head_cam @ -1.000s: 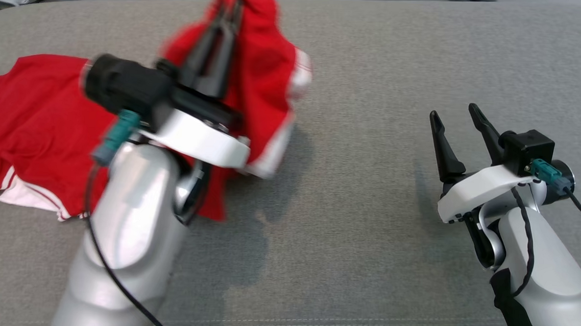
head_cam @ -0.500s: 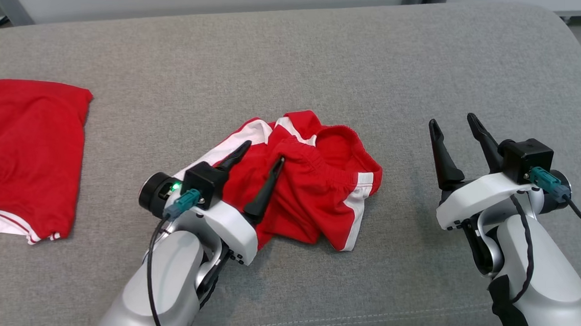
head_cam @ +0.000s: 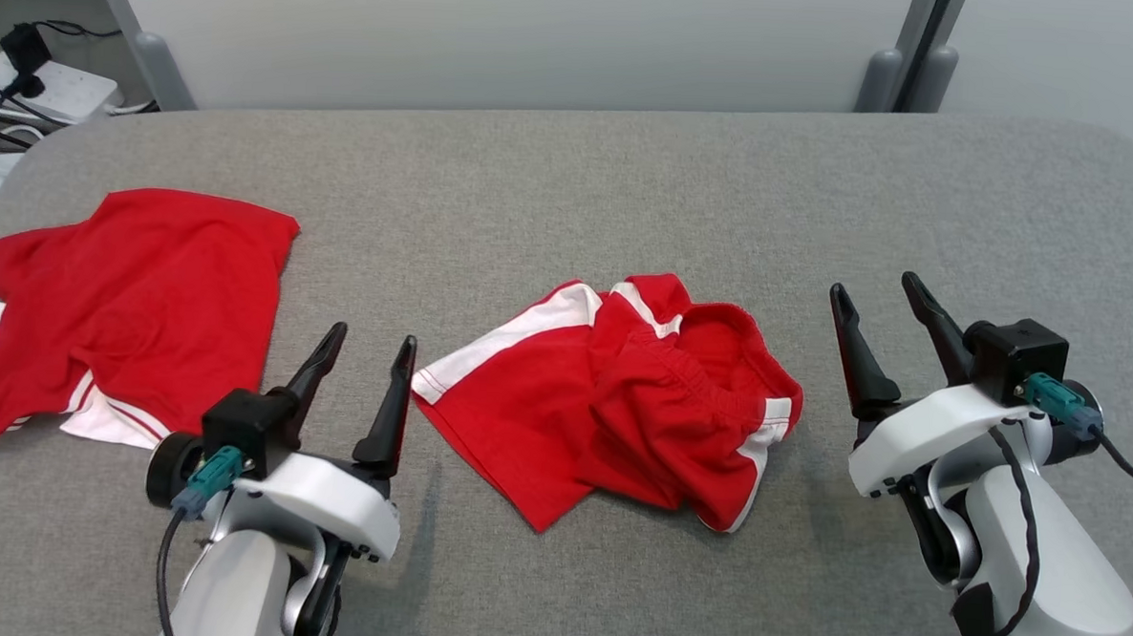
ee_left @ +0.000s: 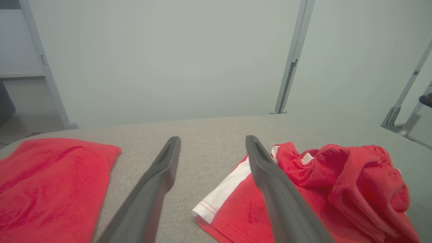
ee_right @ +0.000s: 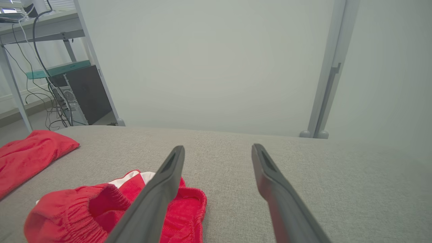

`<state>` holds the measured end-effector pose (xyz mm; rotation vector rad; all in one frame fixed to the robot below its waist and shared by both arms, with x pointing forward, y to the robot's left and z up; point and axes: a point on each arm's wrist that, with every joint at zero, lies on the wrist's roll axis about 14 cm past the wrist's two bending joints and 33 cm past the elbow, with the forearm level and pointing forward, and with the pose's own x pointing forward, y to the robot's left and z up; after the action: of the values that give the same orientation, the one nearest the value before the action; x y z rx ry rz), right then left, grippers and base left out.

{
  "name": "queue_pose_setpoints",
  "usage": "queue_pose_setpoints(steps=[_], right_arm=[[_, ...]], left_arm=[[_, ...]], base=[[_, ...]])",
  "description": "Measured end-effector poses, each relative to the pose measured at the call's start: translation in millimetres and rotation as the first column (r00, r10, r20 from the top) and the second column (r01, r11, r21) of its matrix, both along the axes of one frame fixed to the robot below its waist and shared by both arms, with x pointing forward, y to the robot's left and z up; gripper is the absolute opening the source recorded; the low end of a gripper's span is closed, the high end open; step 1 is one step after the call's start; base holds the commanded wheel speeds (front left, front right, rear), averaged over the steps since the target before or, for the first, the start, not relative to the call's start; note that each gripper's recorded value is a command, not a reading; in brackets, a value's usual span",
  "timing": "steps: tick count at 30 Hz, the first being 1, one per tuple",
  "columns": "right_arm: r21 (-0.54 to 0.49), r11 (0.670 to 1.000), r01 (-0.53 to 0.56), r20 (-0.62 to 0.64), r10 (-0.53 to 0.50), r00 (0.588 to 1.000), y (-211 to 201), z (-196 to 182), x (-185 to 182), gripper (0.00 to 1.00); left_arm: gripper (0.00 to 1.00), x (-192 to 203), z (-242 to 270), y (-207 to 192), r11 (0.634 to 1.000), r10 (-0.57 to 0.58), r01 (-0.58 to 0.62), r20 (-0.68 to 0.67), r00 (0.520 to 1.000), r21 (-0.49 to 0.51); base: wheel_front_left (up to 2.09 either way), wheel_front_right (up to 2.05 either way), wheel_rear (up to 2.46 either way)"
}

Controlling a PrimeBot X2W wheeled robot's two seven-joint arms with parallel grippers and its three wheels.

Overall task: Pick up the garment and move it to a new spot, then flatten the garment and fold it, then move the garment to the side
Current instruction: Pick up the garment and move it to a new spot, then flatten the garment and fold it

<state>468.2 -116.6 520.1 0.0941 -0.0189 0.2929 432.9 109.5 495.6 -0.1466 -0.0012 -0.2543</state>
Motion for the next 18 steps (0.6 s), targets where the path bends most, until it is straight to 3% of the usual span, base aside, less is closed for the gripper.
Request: queue_pose_setpoints(steps=[10, 18], right_arm=[[-0.001, 0.997, -0.077, -0.006, 0.077, 0.997, 27, -1, -20, 1.0], [-0.043, 0.982, -0.183, -0.148, 0.175, 0.973, 44, -50, -40, 1.0]], left_arm=[[1.0, -43, -3, 76, 0.972, 0.234, -0.234, 0.001, 0.972, -0.02], [1.0, -70, -28, 93, 0.956, 0.29, -0.292, -0.066, 0.955, -0.01]], base=[[0.0, 0.0, 0.0], [0.0, 0.0, 0.0]])
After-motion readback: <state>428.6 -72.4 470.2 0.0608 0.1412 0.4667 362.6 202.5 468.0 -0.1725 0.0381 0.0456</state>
